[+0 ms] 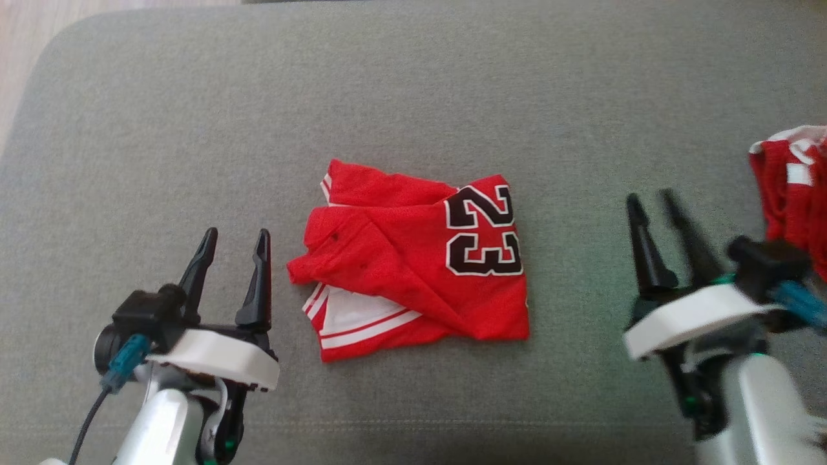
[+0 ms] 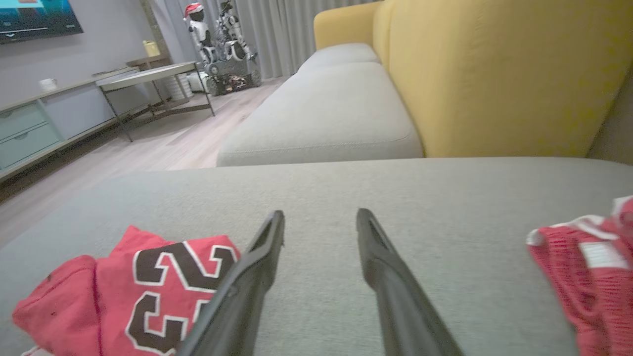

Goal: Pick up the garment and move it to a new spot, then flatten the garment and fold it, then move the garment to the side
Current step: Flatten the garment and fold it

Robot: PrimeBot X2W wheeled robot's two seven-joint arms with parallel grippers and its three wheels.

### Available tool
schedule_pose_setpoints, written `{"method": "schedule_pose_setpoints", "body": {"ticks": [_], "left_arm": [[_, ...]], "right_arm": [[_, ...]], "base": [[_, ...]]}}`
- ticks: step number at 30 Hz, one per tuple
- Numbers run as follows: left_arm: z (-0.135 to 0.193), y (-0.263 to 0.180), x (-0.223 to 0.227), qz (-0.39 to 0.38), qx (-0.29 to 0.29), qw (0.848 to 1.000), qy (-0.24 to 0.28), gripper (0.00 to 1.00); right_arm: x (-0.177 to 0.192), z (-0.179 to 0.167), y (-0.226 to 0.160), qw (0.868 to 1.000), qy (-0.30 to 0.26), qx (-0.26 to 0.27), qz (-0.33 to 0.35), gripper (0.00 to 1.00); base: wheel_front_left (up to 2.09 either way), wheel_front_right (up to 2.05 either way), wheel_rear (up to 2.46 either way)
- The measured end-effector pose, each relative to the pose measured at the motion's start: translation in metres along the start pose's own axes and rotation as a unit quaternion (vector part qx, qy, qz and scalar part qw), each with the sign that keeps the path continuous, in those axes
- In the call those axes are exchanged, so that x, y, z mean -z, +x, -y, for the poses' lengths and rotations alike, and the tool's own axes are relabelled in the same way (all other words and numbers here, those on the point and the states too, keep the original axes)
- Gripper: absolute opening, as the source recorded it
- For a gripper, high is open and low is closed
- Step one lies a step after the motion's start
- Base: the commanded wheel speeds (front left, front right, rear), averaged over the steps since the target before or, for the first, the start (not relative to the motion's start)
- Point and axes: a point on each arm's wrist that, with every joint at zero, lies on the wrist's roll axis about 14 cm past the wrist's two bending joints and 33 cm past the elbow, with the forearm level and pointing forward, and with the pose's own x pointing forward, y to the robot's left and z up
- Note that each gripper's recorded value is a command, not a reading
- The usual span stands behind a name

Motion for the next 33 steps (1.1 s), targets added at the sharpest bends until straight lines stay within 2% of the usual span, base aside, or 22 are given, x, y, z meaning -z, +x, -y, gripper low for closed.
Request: {"method": "schedule_pose_setpoints", "body": {"ticks": [5,6,12,21,26,33], "left_arm": [[-0.006,0.000,0.003,-0.005,-0.008,1.000,0.000,1.00],[-0.006,0.000,0.003,-0.005,-0.008,1.000,0.000,1.00],[-0.015,0.003,0.001,0.000,-0.021,1.000,0.000,1.00],[-0.026,0.000,0.009,-0.009,-0.039,0.999,-0.003,1.00],[-0.027,-0.002,0.013,-0.015,-0.042,0.999,-0.005,1.00],[-0.022,0.001,0.010,-0.007,-0.035,0.999,-0.007,1.00]], "right_arm": [[0.025,-0.064,0.020,0.994,0.019,-0.099,-0.043,0.00],[0.025,-0.064,0.020,0.994,0.019,-0.099,-0.043,0.00],[0.062,-0.143,0.031,0.970,0.037,-0.219,-0.103,0.00],[0.109,-0.166,0.048,0.949,0.046,-0.255,-0.178,0.00],[0.120,-0.194,0.034,0.931,0.052,-0.300,-0.204,0.00],[0.124,-0.215,0.011,0.914,0.062,-0.337,-0.219,0.00]], "base": [[0.00,0.00,0.00],[0.00,0.00,0.00],[0.00,0.00,0.00],[0.00,0.00,0.00],[0.00,0.00,0.00],[0.00,0.00,0.00]]}}
